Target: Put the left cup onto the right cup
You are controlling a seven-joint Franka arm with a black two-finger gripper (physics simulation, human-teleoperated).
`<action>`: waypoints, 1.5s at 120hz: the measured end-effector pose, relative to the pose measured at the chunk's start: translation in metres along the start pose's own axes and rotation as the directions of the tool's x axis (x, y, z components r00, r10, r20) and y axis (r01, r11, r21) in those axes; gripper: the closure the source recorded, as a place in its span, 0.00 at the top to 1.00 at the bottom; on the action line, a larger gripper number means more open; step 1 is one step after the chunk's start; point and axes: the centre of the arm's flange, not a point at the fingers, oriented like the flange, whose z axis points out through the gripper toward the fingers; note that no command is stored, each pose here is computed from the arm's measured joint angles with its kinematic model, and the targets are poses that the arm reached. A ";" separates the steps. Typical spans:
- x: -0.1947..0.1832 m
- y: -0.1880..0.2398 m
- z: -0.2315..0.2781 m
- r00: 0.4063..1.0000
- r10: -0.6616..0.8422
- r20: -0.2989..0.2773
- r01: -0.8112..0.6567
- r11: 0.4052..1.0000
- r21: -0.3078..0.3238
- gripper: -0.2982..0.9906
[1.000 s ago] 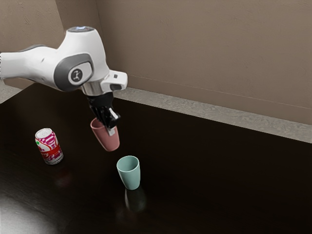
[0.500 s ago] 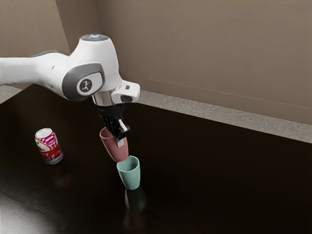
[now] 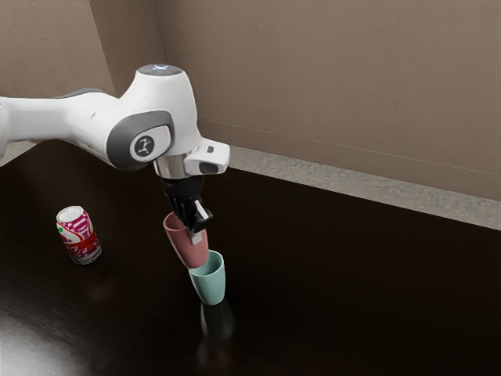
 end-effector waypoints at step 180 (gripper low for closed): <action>0.032 -0.001 0.044 0.998 0.002 0.062 -0.001 1.000 -0.007 0.60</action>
